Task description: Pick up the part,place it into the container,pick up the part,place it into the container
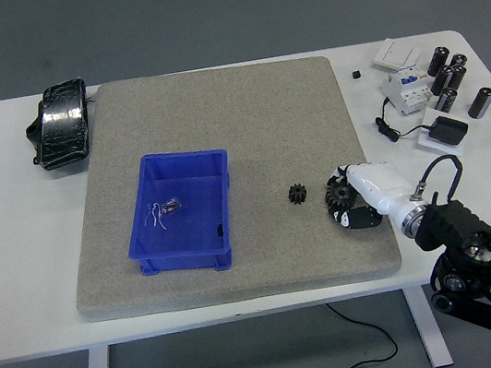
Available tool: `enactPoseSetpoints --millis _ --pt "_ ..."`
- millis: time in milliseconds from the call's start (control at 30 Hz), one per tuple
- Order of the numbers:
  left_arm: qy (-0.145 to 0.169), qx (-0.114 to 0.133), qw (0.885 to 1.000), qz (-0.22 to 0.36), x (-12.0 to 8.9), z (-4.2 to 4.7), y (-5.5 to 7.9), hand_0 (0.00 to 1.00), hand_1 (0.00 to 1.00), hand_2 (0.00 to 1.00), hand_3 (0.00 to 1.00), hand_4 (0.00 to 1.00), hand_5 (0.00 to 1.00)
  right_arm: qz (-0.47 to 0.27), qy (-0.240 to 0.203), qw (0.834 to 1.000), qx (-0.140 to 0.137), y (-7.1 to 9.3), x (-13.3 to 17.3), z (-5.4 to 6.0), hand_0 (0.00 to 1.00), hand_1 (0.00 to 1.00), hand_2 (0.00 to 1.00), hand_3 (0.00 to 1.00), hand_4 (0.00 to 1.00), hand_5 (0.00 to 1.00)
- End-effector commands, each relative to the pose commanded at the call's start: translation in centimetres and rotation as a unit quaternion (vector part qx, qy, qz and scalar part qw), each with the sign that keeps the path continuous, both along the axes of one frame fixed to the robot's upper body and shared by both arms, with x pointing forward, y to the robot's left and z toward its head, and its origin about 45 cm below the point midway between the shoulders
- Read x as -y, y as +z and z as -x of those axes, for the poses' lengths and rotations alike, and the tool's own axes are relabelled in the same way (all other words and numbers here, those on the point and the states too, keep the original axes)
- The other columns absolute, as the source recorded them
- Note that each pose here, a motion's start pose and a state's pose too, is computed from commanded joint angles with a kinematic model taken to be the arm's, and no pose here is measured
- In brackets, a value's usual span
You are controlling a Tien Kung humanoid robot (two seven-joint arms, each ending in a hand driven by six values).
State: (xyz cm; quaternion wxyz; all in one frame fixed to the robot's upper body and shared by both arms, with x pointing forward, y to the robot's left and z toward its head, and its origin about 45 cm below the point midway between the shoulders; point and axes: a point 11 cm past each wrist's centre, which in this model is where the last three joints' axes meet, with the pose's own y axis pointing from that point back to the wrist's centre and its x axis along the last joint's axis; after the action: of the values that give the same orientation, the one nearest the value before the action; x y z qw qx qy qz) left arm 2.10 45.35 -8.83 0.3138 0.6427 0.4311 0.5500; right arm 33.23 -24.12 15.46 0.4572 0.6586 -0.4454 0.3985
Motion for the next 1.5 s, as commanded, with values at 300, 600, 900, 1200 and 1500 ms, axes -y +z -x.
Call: enactPoseSetpoints --millis 300,600,900,1200,1500 --pt "-0.007 -0.008 1.0 0.001 0.1 0.29 0.0 0.708 0.663 0.661 0.73 0.785 0.607 -0.144 0.024 0.988 0.05 4.7 -4.5 -1.0 0.378 0.503 0.348 0.632 0.576 0.002" --pt "-0.008 -0.011 1.0 0.0 0.0 0.21 0.0 0.708 0.662 0.658 0.734 0.784 0.609 -0.324 0.058 0.944 0.021 6.6 -10.2 -1.0 0.44 0.533 0.462 0.64 0.577 0.002" --pt "-0.005 -0.009 1.0 -0.001 -0.1 0.13 0.1 0.708 0.661 0.658 0.728 0.784 0.609 -0.26 0.13 0.955 -0.053 4.9 -14.0 -0.1 0.51 0.614 0.575 0.674 0.465 0.002" --pt "-0.004 -0.008 1.0 -0.003 -0.3 -0.08 0.2 0.708 0.661 0.658 0.727 0.782 0.608 -0.164 0.174 0.97 -0.034 4.1 -15.5 0.0 0.637 0.679 0.645 0.696 0.339 0.203" --pt "-0.002 -0.008 1.0 -0.004 -0.3 -0.08 0.2 0.708 0.661 0.657 0.726 0.782 0.608 -0.164 0.178 0.97 -0.007 5.0 -16.1 0.0 0.637 0.687 0.648 0.694 0.434 0.282"
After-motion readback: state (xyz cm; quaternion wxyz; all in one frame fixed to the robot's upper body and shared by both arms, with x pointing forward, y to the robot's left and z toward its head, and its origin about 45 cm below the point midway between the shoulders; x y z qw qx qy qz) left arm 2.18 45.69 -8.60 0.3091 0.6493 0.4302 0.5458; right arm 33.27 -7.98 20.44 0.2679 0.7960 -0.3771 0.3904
